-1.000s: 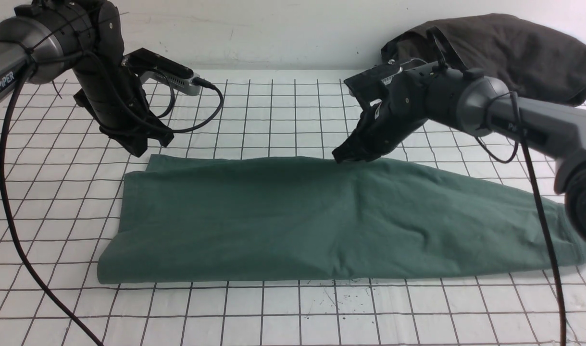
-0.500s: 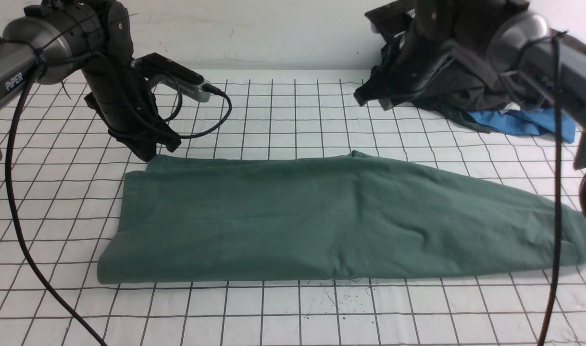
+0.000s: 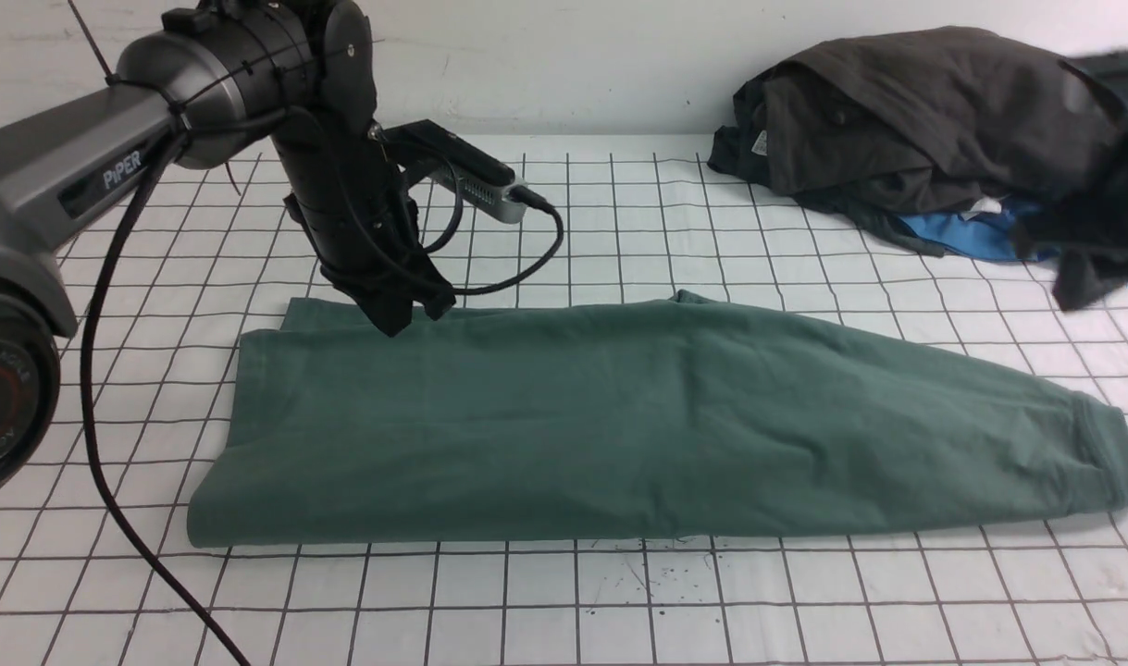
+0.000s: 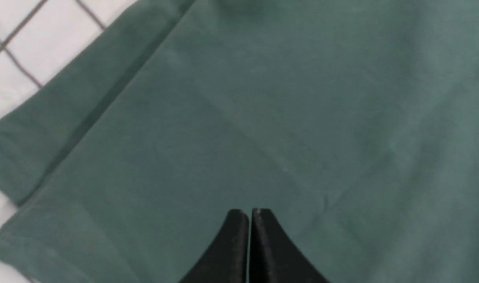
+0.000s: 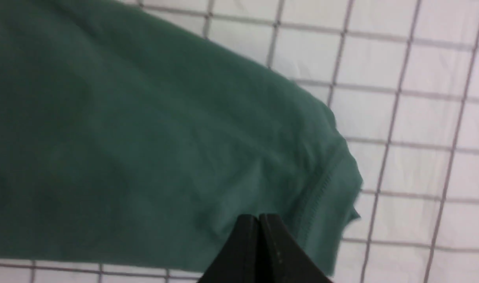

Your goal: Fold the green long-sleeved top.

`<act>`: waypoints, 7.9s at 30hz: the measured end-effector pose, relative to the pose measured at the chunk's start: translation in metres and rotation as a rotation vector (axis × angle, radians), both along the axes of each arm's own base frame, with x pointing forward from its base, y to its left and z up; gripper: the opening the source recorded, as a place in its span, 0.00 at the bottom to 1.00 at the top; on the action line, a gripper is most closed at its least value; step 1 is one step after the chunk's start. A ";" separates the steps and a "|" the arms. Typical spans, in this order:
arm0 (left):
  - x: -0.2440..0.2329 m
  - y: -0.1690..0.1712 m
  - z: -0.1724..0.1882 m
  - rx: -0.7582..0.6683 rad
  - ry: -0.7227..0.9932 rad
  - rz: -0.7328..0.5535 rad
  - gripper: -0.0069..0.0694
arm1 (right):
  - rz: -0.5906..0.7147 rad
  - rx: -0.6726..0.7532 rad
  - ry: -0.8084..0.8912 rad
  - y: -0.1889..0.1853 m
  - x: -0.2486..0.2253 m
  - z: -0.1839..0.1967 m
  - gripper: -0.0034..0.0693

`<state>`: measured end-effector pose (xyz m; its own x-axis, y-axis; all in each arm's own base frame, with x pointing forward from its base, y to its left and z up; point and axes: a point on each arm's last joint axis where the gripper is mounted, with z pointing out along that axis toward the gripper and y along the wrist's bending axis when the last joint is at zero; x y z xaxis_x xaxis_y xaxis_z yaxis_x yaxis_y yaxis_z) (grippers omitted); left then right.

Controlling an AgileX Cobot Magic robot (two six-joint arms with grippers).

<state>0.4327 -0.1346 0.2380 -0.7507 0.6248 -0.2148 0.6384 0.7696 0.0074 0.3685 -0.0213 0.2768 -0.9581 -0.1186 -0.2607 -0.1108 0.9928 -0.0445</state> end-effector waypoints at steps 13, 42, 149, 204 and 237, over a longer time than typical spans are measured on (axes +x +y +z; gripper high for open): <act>-0.002 -0.008 0.000 -0.042 0.012 -0.011 0.08 | -0.205 0.094 0.057 -0.054 -0.010 -0.091 0.53; -0.014 0.002 0.043 0.002 -0.099 -0.020 0.08 | -0.143 0.001 0.037 -0.054 0.005 -0.091 0.09; -0.418 0.136 0.053 -0.418 -0.929 0.367 0.08 | 0.717 0.459 -0.926 0.129 -0.267 0.123 0.03; -0.418 0.136 0.053 -0.418 -0.928 0.367 0.08 | -0.124 0.127 -1.127 0.020 -0.313 -0.095 0.03; -0.418 0.136 0.052 -0.417 -0.926 0.367 0.08 | -0.122 0.123 -1.107 0.020 -0.314 -0.095 0.03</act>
